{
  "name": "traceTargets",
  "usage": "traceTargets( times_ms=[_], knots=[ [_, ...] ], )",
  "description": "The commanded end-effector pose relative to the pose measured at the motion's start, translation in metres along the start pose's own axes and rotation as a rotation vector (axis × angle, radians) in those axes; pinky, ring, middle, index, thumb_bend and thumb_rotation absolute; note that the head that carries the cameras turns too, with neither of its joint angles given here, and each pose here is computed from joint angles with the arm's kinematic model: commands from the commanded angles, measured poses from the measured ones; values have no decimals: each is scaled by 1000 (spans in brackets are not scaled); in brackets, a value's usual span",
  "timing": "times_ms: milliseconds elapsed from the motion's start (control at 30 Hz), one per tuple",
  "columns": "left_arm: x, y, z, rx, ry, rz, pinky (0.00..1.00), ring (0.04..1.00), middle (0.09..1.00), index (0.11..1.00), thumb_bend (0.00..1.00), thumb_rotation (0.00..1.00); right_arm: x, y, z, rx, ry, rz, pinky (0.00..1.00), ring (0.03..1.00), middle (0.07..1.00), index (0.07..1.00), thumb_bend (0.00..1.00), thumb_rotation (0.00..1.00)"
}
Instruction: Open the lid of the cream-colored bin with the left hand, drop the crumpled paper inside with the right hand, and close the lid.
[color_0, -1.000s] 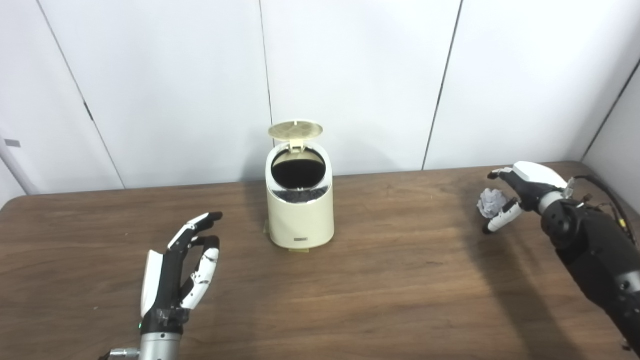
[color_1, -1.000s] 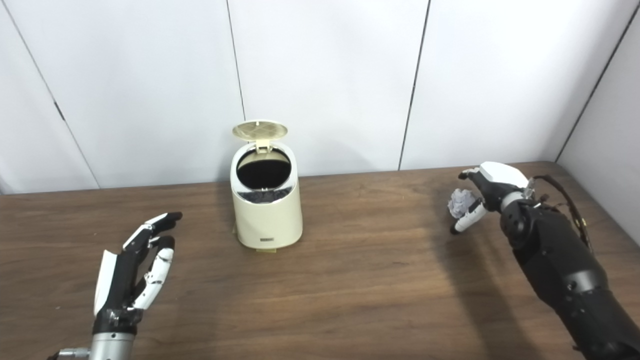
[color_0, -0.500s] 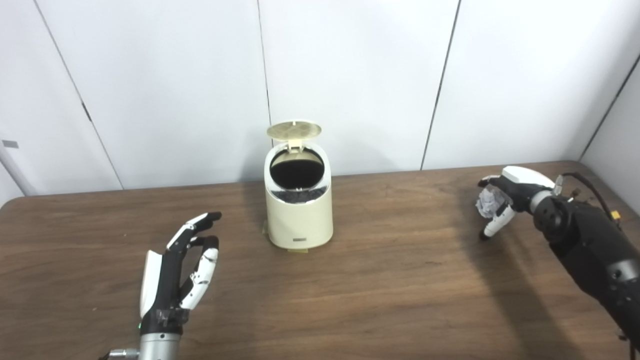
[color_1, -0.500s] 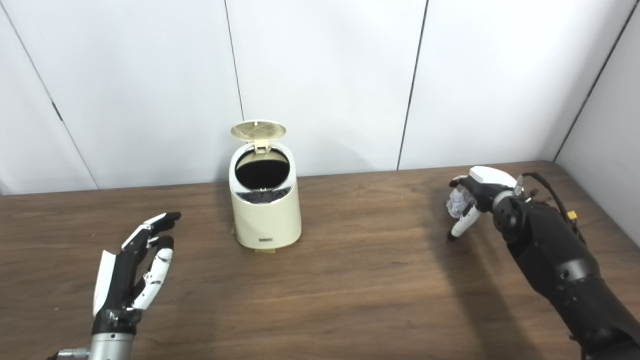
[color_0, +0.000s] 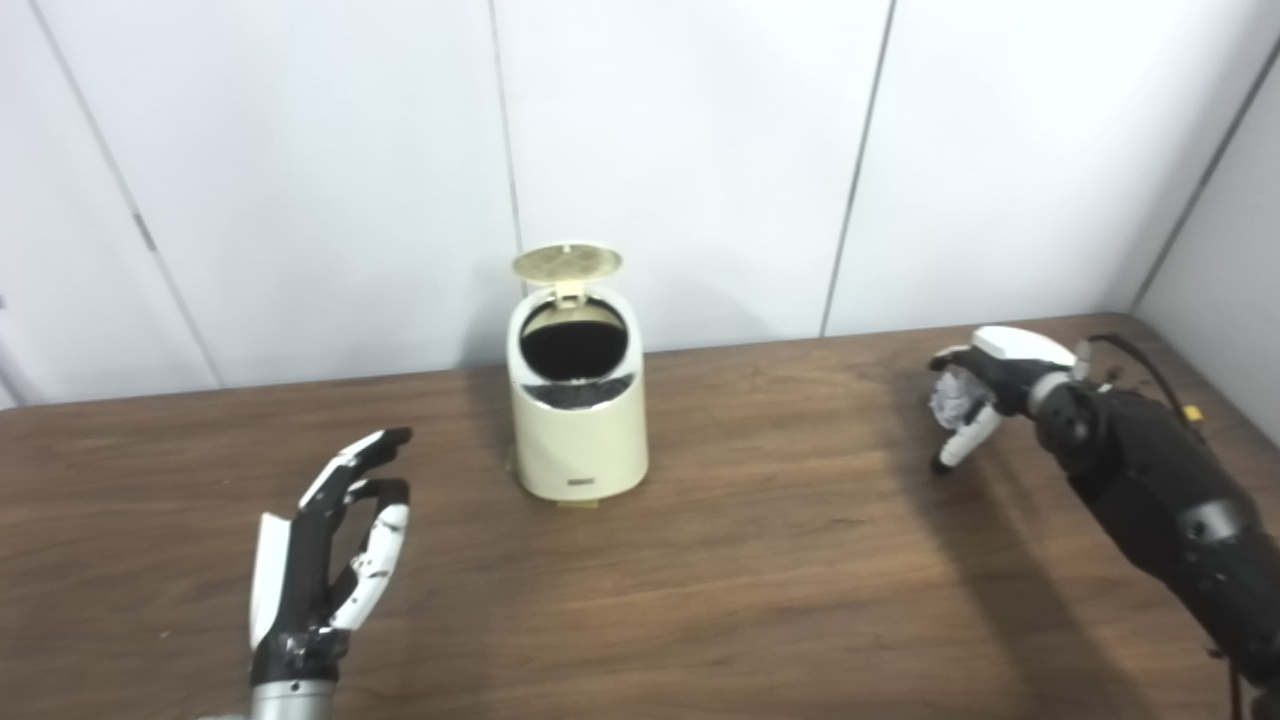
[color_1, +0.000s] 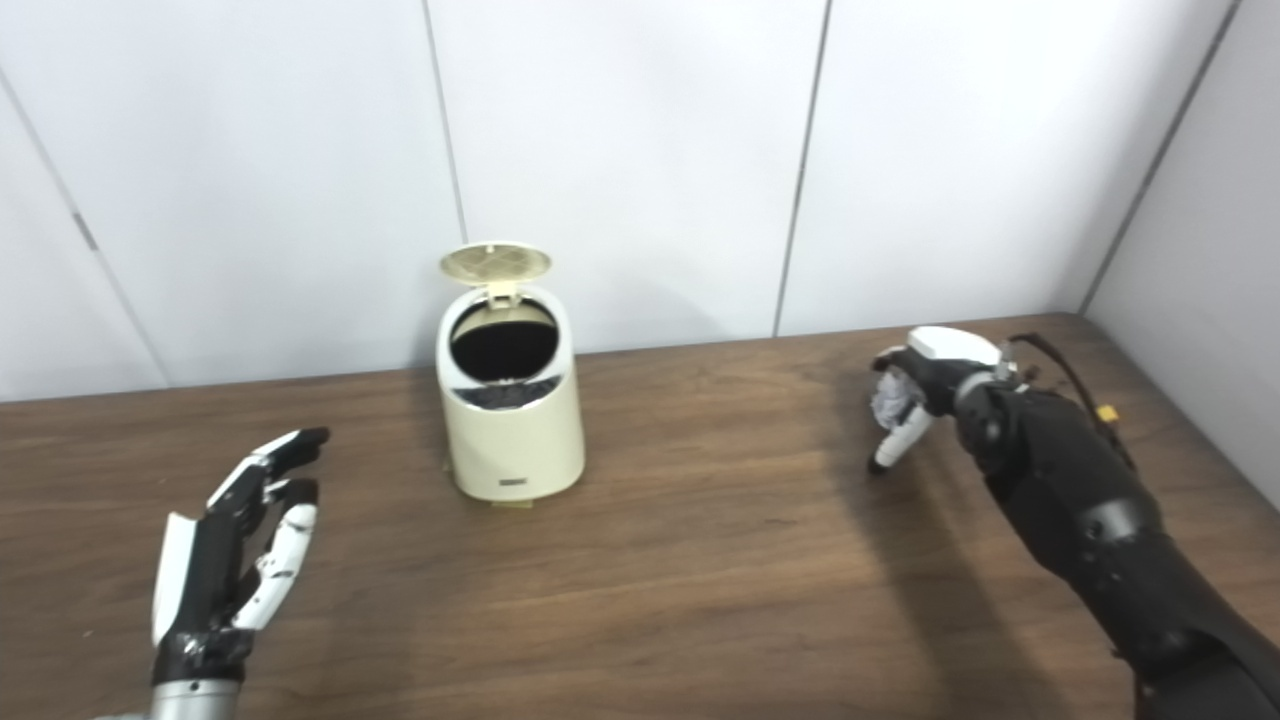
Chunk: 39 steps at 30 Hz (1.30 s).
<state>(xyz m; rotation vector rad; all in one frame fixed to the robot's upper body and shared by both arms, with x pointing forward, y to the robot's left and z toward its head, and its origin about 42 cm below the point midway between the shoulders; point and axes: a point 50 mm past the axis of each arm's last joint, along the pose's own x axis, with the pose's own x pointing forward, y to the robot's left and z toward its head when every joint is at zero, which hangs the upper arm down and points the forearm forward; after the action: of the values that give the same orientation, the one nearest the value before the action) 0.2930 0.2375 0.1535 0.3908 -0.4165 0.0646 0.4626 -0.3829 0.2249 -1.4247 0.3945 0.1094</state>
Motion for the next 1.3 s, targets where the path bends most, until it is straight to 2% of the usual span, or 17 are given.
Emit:
traceTargets(
  times_ms=[0,167,300,333,467,500,533,600,633,667,733,767,900,1133,1267],
  knots=[
    [13,6,8,-9,-77,20,706,807,817,801,319,686,3,-34,-1,-26,14,-68,628,803,930,851,887,179],
    [12,8,9,-9,-75,25,697,803,813,797,325,670,9,-35,1,-28,43,-39,622,794,938,847,852,122],
    [12,9,8,-13,-80,27,695,801,811,794,317,677,12,-35,1,-54,43,-48,545,704,866,822,855,85],
    [12,9,8,-14,-81,28,697,801,810,794,316,675,11,-36,1,-64,41,-60,502,653,816,806,852,64],
    [12,10,8,-15,-80,31,701,802,809,791,320,672,16,-32,-6,-90,19,-103,434,559,686,771,825,6],
    [12,10,8,-16,-77,32,706,803,808,791,323,673,15,-32,-6,-82,19,-116,389,503,589,761,700,3],
    [12,10,9,-16,-76,32,714,807,810,794,330,676,17,-31,-8,-78,27,-128,315,413,524,744,623,1],
    [12,10,9,-15,-77,35,718,809,810,794,331,679,19,-29,-8,-86,54,-149,272,355,490,683,583,0],
    [12,11,9,-16,-78,36,720,810,810,793,330,679,20,-27,-7,-96,72,-160,261,340,483,570,552,0],
    [12,11,9,-21,-78,37,719,810,809,792,331,678,21,-26,-5,-100,91,-172,265,344,482,531,542,0],
    [12,11,9,-26,-78,37,720,810,810,791,332,673,23,-23,-3,-108,128,-184,269,356,419,514,528,0],
    [12,11,9,-23,-80,37,715,810,811,791,327,671,24,-21,-3,-114,143,-184,299,391,424,509,529,0],
    [12,12,10,-17,-77,38,710,808,811,792,325,680,26,-18,-2,-137,171,-187,308,403,433,494,530,0],
    [13,12,9,-16,-77,40,712,806,809,790,329,682,23,-22,2,-137,169,-204,293,391,430,494,531,0],
    [13,11,8,-22,-80,38,715,806,807,786,332,678,23,-25,3,-127,144,-216,319,412,432,498,530,0]
  ],
)
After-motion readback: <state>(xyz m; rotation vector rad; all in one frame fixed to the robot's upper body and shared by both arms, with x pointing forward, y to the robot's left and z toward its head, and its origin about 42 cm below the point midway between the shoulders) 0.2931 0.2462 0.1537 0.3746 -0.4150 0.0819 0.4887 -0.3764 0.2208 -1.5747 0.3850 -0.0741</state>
